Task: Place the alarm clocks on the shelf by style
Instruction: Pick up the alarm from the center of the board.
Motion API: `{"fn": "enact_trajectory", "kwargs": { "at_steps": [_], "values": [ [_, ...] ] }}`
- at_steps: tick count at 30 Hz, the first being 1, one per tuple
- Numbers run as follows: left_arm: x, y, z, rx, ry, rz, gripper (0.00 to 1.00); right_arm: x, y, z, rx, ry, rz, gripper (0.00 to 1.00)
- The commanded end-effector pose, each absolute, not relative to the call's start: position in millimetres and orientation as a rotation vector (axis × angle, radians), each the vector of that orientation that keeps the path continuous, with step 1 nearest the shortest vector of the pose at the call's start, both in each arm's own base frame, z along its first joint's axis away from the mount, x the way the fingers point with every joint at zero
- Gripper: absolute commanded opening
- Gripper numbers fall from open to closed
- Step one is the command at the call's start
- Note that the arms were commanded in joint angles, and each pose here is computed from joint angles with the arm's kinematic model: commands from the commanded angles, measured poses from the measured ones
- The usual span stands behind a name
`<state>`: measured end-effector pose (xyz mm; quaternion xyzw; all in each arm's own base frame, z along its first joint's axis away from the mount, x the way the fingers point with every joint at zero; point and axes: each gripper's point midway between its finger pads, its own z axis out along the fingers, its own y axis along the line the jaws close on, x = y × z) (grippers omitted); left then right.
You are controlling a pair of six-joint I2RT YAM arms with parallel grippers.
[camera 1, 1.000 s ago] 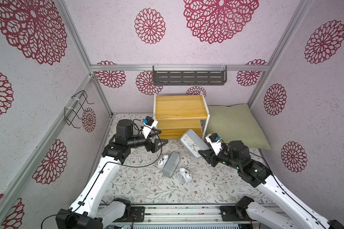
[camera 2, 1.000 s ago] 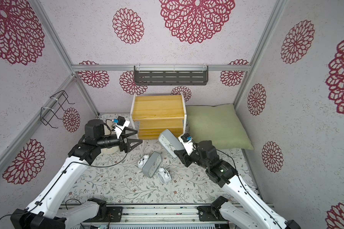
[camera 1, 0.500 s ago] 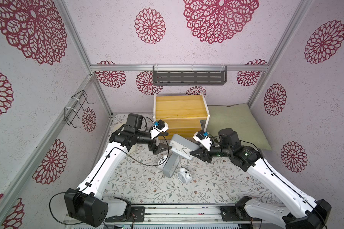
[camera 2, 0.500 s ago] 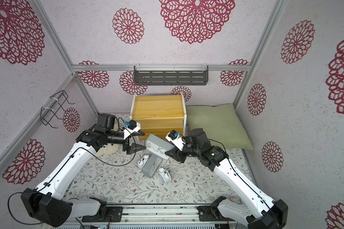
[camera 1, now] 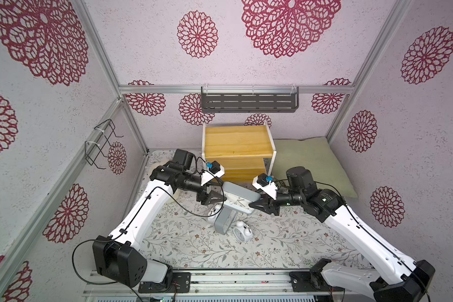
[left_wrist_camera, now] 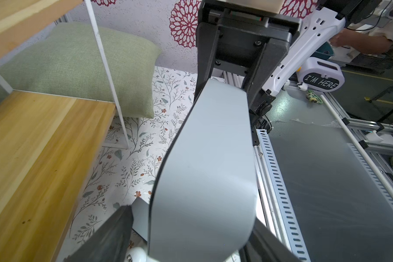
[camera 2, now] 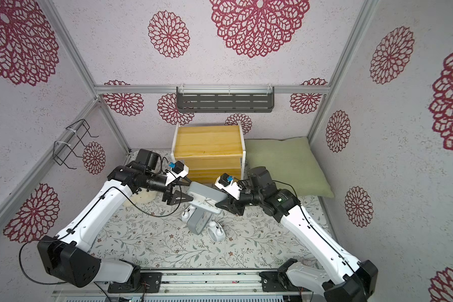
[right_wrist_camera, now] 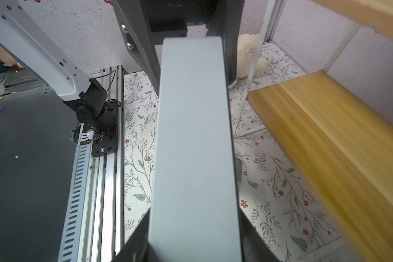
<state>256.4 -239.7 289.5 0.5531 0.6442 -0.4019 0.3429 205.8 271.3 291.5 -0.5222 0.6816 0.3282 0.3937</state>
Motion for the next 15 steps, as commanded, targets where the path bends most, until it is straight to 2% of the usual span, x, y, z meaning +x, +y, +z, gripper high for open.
{"fn": "enact_trajectory", "kwargs": {
  "at_steps": [1, 10, 12, 15],
  "values": [
    [247.9, -245.0, 292.4, 1.466, 1.65, -1.107, 0.73, 203.3, 276.7, 328.5, -1.337, 1.58, 0.841, 0.17],
    [244.1, -251.9, 287.4, 1.485, 1.667, -1.162, 0.69, 205.8, 276.1, 329.0, -1.329, 1.581, 0.824, 0.17],
    [243.3, -252.7, 287.4, 1.49, 1.665, -1.169, 0.63, 206.6, 276.2, 328.6, -1.327, 1.584, 0.821, 0.17],
    [241.1, -252.9, 287.9, 1.494, 1.668, -1.183, 0.46, 209.1, 275.9, 326.8, -1.32, 1.594, 0.812, 0.18]
  ]
}}
